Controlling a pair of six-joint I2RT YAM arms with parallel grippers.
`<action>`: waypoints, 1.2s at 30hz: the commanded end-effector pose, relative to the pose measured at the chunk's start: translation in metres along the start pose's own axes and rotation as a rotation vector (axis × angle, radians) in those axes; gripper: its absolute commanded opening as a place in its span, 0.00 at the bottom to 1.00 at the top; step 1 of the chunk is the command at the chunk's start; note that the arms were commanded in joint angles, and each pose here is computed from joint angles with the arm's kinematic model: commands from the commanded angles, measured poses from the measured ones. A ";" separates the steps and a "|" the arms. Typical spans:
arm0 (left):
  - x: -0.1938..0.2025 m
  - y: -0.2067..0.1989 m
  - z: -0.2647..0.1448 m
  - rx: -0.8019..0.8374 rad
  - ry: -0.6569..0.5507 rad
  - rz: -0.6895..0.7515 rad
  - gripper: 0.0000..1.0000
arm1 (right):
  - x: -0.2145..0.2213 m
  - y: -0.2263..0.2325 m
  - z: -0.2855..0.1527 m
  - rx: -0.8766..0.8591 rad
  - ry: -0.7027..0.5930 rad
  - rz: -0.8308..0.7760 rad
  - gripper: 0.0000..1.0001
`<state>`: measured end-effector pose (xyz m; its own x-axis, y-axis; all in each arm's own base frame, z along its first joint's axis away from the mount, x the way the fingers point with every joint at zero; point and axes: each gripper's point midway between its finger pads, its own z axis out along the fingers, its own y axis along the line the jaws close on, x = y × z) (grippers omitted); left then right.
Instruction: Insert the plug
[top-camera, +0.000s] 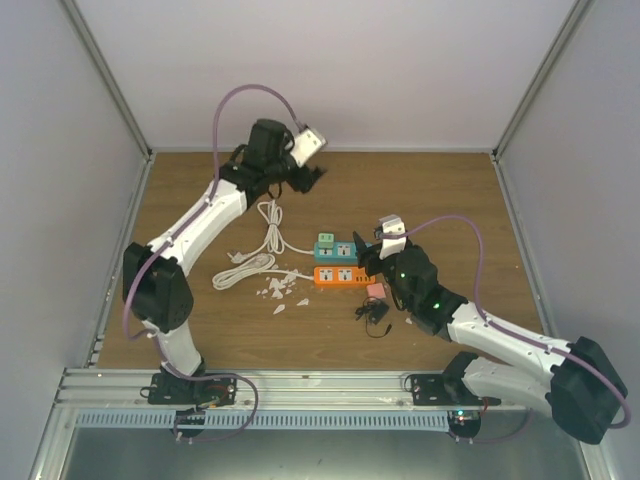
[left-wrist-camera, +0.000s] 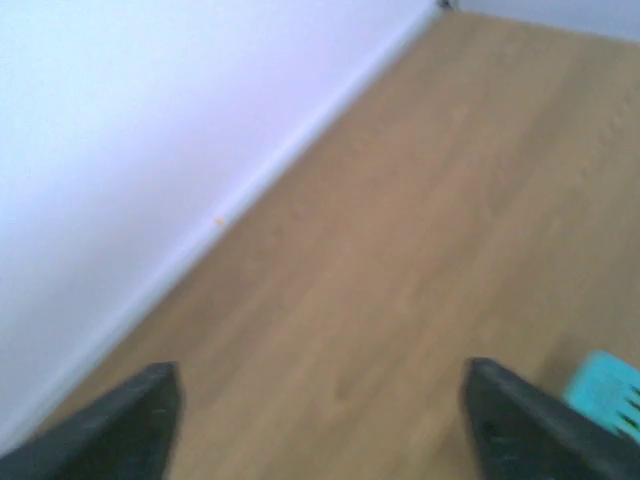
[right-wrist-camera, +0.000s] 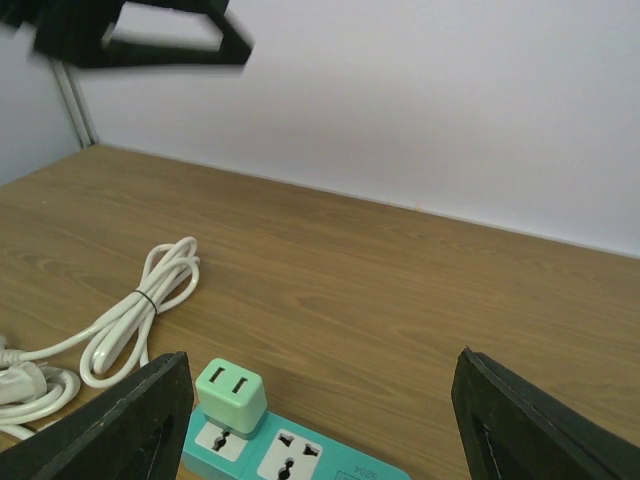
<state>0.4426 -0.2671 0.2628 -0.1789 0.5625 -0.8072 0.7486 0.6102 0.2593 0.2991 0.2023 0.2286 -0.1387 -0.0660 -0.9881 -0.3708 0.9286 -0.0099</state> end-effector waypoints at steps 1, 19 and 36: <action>0.012 0.011 0.028 0.030 0.077 -0.335 0.59 | -0.009 -0.004 0.003 0.027 -0.015 0.017 0.74; 0.070 -0.043 0.013 -0.241 -0.102 -0.606 0.00 | -0.006 -0.025 -0.001 0.142 -0.016 0.054 0.75; 0.081 -0.091 0.051 -0.245 -0.105 -0.583 0.00 | -0.005 -0.026 0.001 0.148 -0.010 0.054 0.75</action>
<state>0.3893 -0.2941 0.1514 -0.4565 0.1103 -0.8828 0.3846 0.9192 -0.0840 0.3063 0.1826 0.2280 -0.1491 -0.0389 -0.9880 -0.2510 0.9680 -0.0002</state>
